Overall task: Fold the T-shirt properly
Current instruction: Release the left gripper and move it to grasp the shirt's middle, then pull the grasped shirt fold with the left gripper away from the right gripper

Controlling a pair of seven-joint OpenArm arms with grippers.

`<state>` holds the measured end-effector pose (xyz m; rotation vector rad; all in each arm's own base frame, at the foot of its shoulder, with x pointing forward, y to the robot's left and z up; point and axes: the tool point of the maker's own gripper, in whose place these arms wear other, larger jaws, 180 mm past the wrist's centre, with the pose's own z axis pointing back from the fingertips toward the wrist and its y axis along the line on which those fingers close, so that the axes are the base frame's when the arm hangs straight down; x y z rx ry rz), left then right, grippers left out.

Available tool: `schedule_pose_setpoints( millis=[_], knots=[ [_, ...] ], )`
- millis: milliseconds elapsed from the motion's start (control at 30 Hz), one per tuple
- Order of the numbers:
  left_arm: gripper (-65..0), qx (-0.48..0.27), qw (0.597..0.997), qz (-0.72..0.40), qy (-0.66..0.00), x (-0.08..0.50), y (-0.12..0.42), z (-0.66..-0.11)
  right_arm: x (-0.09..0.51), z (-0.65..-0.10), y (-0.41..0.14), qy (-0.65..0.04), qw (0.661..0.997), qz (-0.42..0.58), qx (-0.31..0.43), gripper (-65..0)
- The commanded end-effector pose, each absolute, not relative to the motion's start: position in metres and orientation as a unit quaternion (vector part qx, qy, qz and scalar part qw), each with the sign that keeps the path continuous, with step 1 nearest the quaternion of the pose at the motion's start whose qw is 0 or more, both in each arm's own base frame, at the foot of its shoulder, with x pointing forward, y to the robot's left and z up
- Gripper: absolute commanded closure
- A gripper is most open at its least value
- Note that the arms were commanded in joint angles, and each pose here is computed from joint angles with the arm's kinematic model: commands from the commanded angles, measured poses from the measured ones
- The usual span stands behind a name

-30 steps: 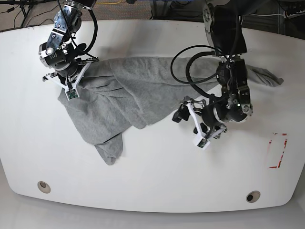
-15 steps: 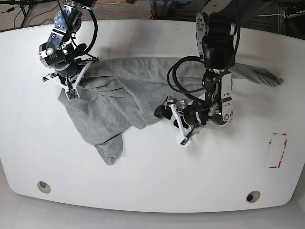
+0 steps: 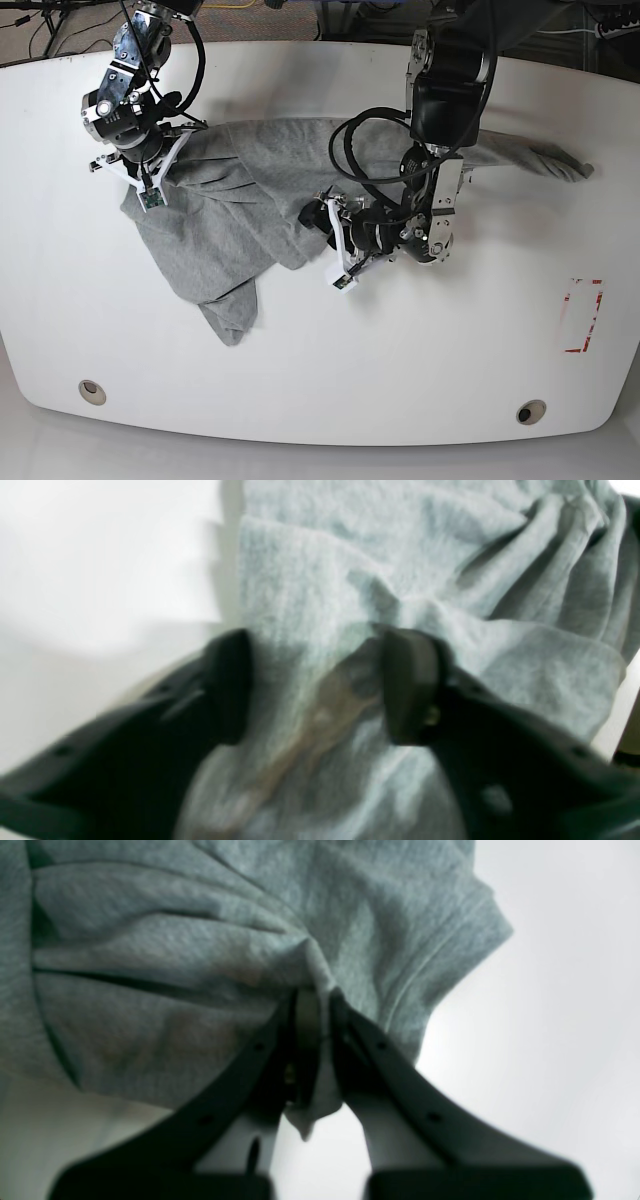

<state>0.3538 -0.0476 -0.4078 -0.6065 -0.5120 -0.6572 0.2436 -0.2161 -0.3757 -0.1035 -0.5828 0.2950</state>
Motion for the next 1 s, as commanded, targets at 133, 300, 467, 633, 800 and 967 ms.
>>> schedule_pose_setpoints(
  millis=[133,300,467,633,800,967],
  knots=[
    [-11.4,-0.297,0.858,-0.313,-0.278,0.370,-0.054,-0.388,0.252,-0.364,-0.218,-0.307,0.938,0.147,-0.058,-2.1],
    [0.0,-0.293,0.857,-0.314,-0.285,0.373,-0.051,-0.384,0.253,-0.364,-0.218,-0.308,0.938,0.147,-0.058,-2.1],
    [0.0,-0.276,0.844,-0.319,-0.333,0.383,-0.044,-0.358,0.255,-0.362,-0.218,-0.311,0.937,0.146,-0.059,-2.1],
    [0.0,-0.253,0.828,-0.327,-0.380,0.383,-0.036,-0.330,0.255,-0.362,-0.218,-0.311,0.937,0.146,-0.059,-2.1],
    [0.0,-0.217,0.822,-0.344,-0.399,0.379,-0.019,-0.311,0.258,-0.360,-0.219,-0.314,0.936,0.147,-0.060,-2.1],
    [0.0,-0.179,0.814,-0.357,-0.422,0.374,-0.002,-0.292,0.267,-0.354,-0.219,-0.325,0.932,0.146,-0.064,-2.1]
  ],
)
